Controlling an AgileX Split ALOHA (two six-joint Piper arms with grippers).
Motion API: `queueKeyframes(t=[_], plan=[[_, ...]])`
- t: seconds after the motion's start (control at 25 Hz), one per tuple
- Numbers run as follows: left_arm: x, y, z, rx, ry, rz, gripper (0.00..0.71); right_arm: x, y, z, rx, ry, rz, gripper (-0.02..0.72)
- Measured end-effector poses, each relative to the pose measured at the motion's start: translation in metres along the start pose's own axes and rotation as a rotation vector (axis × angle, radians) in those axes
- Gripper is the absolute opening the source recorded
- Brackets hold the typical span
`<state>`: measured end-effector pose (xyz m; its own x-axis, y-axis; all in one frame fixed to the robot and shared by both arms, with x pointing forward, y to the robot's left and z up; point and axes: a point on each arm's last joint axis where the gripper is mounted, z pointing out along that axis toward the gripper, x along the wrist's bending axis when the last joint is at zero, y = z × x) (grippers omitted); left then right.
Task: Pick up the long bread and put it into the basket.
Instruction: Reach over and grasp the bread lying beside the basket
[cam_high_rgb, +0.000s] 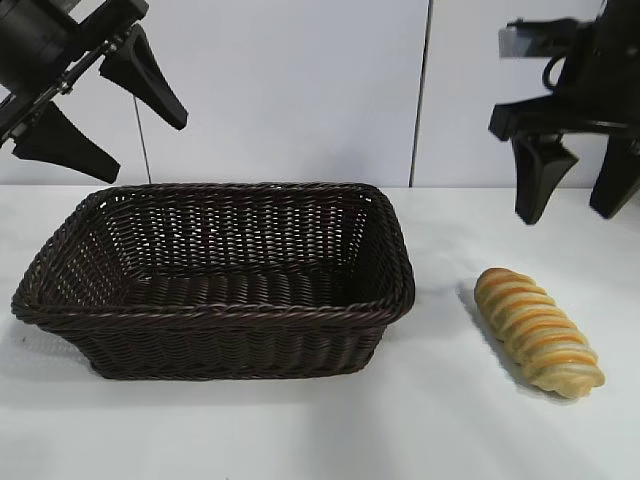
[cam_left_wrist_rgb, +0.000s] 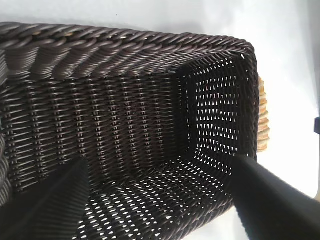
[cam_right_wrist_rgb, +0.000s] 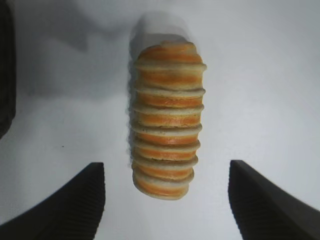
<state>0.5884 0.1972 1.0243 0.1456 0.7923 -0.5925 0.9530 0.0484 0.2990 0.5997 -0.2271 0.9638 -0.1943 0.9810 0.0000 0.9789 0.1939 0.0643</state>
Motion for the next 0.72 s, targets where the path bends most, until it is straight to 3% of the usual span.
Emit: queueKeyframes(t=[0.6,0.72], plan=[[0.000,0.000,0.000,0.000,0.000,0.017,0.566,0.000,0.007,0.057,0.096,-0.001,0.030,0.503],[0.000,0.000,0.000,0.000,0.000,0.018,0.566,0.000,0.007,0.059,0.100,-0.001,0.030,0.428]])
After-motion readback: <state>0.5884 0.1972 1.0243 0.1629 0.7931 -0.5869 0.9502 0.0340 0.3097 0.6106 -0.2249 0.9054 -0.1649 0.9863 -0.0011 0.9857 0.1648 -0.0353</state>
